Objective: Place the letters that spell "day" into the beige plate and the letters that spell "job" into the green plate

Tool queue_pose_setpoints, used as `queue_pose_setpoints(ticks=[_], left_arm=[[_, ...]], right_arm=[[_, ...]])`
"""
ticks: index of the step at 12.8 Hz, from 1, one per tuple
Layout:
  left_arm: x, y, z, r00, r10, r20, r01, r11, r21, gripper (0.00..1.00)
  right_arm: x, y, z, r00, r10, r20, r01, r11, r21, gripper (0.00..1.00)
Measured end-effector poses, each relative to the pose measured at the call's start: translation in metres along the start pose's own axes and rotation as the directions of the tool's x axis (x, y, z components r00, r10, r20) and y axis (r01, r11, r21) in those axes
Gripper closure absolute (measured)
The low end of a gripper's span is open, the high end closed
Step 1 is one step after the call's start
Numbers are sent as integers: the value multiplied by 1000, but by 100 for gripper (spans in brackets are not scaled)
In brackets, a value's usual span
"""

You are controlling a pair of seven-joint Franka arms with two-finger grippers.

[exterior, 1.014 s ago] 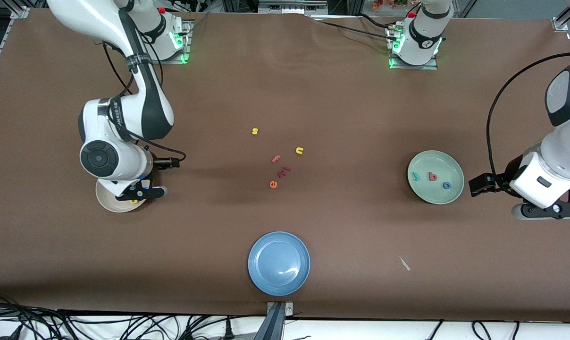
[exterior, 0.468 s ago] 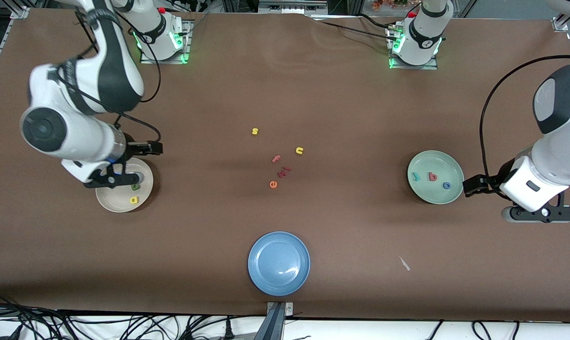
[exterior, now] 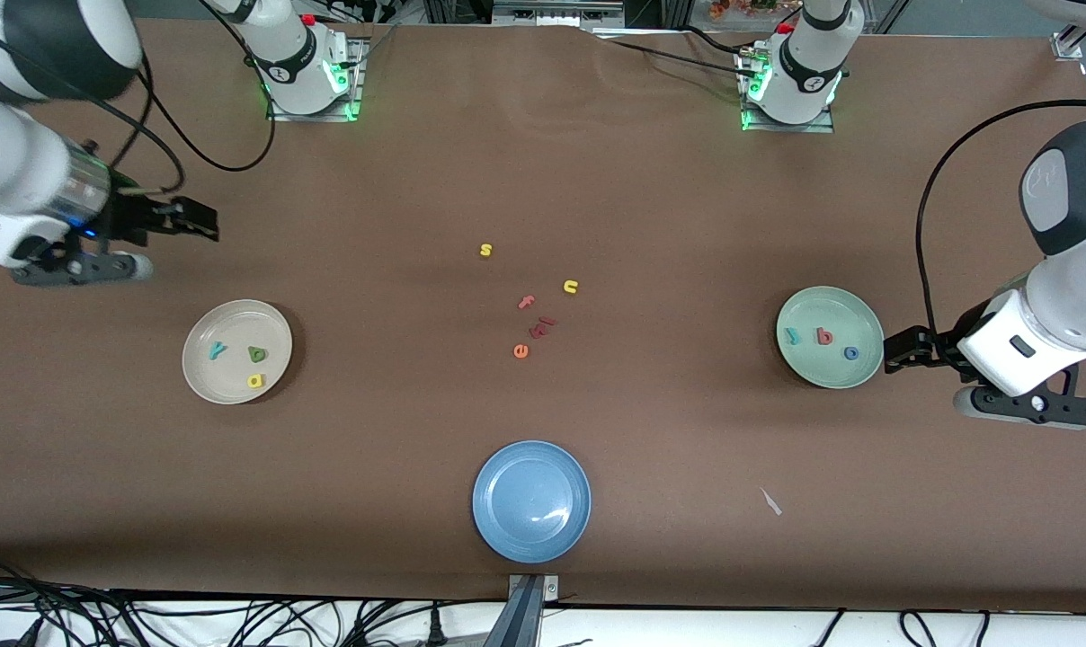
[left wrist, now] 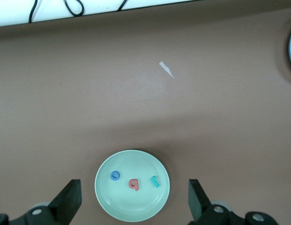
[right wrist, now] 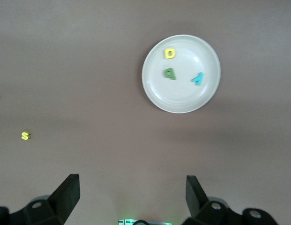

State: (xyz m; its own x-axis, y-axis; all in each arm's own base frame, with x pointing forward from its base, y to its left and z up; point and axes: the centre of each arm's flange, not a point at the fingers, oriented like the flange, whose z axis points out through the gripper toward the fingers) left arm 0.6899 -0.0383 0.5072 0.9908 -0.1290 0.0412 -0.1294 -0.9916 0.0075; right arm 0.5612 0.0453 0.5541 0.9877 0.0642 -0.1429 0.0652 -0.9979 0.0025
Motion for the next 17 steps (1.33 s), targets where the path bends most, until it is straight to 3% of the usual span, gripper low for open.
queue_pose_setpoints(ticks=[4,17], left_arm=[[-17,-2,-3,999,21,-31,-21,1000,5,0],[-19,3,-12,998,37,-54,-37,999,7,0]], right_arm=[[-18,19,-26,999,18,-43,-19,999,-32,0],[-21,32,-19,999,45,-17,-45,999,-21,0]])
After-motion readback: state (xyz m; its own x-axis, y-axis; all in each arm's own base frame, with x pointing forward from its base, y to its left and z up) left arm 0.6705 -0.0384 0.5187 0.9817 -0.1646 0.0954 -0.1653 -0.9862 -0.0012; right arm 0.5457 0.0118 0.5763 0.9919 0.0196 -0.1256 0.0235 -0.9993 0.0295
